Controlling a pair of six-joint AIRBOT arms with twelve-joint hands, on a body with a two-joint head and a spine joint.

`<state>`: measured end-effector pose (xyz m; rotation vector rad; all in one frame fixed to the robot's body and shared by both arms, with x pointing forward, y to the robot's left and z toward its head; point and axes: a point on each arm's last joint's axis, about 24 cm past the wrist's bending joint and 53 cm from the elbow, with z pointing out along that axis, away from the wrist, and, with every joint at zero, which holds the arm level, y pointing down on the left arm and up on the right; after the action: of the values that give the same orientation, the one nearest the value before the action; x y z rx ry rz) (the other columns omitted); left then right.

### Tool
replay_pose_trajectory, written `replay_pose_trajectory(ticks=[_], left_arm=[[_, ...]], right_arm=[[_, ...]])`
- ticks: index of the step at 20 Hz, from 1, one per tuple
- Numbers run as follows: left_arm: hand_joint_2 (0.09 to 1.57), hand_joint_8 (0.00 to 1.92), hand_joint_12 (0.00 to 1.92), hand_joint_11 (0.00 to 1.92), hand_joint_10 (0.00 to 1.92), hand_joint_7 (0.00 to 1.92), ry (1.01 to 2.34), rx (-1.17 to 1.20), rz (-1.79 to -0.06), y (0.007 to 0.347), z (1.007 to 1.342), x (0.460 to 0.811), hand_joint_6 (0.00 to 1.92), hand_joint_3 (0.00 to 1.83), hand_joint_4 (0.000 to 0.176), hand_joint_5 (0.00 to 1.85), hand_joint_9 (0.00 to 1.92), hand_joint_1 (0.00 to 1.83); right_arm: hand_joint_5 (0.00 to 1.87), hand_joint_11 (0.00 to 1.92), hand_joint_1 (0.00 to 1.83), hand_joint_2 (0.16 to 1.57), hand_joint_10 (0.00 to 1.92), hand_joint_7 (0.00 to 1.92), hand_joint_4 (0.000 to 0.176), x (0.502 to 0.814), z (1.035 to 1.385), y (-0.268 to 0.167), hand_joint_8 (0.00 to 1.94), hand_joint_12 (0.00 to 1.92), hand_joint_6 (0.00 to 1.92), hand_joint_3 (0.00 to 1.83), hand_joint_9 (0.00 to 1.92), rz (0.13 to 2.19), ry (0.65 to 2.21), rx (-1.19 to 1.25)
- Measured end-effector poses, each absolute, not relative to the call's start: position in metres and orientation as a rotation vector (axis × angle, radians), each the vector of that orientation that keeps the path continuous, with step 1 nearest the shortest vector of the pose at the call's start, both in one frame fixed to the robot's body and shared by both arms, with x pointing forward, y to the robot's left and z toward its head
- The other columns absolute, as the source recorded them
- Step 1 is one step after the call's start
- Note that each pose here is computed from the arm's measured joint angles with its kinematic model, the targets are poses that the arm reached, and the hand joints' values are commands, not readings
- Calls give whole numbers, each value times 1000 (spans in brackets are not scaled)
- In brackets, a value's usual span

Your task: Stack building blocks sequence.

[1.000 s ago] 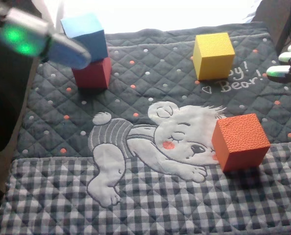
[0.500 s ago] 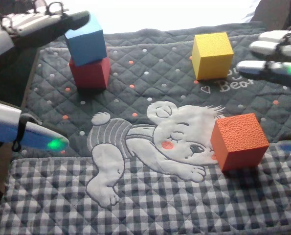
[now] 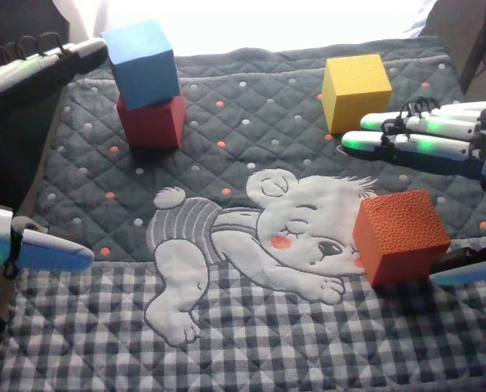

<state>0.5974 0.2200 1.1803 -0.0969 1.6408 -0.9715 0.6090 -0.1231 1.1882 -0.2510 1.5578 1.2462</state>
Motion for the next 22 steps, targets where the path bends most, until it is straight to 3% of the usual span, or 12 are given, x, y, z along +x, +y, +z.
replay_pose_trajectory(ticks=[1, 4, 6, 7, 8, 12, 13, 16, 17, 18, 19, 22], left_arm=[[656, 0, 0, 0, 0, 0, 1647, -110, -975, 221, 1177, 597, 0, 0, 156, 0, 0, 911], [682, 0, 0, 0, 0, 0, 1647, -125, -991, 220, 1174, 597, 0, 3, 146, 0, 0, 866], [682, 0, 0, 0, 0, 0, 1647, -133, -993, 222, 1174, 598, 0, 3, 139, 0, 0, 879], [686, 0, 0, 0, 0, 0, 1645, -127, -991, 222, 1175, 598, 0, 4, 143, 0, 0, 892], [692, 0, 0, 0, 0, 0, 1642, -133, -990, 223, 1175, 599, 0, 7, 135, 0, 0, 899], [698, 0, 0, 0, 0, 0, 1651, -139, -1005, 220, 1170, 598, 0, 8, 137, 0, 0, 931], [701, 0, 0, 0, 0, 0, 1651, -146, -1008, 220, 1169, 598, 0, 8, 144, 0, 0, 932], [706, 0, 0, 0, 0, 0, 1652, -150, -1010, 220, 1169, 599, 0, 9, 136, 0, 0, 906], [713, 0, 0, 0, 0, 0, 1651, -150, -1010, 220, 1169, 599, 0, 11, 139, 0, 0, 915], [714, 0, 0, 0, 0, 0, 1652, -152, -1010, 221, 1169, 599, 0, 11, 133, 0, 0, 919], [719, 0, 0, 0, 0, 0, 1651, -152, -1012, 220, 1169, 599, 0, 12, 127, 0, 0, 937], [729, 0, 0, 0, 0, 0, 1654, -164, -1014, 221, 1167, 599, 3, 14, 119, 8, 0, 928]], right_arm=[[118, 107, 913, 876, 1, 228, 176, 613, 1184, -124, 0, 1031, 0, 0, 350, 1234, 1569, -248], [133, 55, 882, 906, 1, 262, 132, 618, 1170, -121, 3, 1092, 1, 3, 346, 1217, 1610, -234], [145, 49, 888, 907, 5, 267, 142, 617, 1168, -118, 1, 1169, 1, 0, 370, 1223, 1615, -237], [132, 12, 897, 910, 1, 245, 169, 617, 1168, -118, 0, 1169, 0, 1, 349, 1222, 1615, -238], [140, 29, 918, 899, 3, 226, 175, 618, 1168, -117, 1, 1183, 3, 0, 353, 1223, 1613, -238], [212, 50, 885, 917, 22, 323, 125, 618, 1164, -111, 18, 1329, 6, 1, 425, 1237, 1615, -236], [320, 86, 928, 927, 46, 422, 80, 618, 1162, -108, 30, 1378, 10, 1, 511, 1243, 1617, -235], [709, 285, 944, 1008, 163, 715, 12, 619, 1158, -106, 70, 1403, 24, 4, 740, 1242, 1625, -235], [856, 421, 1046, 1035, 266, 881, 0, 620, 1158, -106, 65, 1400, 21, 3, 856, 1240, 1628, -232], [996, 537, 1106, 1074, 315, 1008, 0, 621, 1159, -107, 41, 1358, 710, 10, 951, 1245, 1623, -221], [984, 665, 1220, 1071, 351, 1184, 0, 621, 1161, -107, 491, 1400, 882, 0, 1091, 1251, 1615, -218], [1043, 906, 1257, 1063, 682, 1182, 0, 622, 1163, -109, 771, 1471, 800, 0, 1196, 1250, 1610, -212]])
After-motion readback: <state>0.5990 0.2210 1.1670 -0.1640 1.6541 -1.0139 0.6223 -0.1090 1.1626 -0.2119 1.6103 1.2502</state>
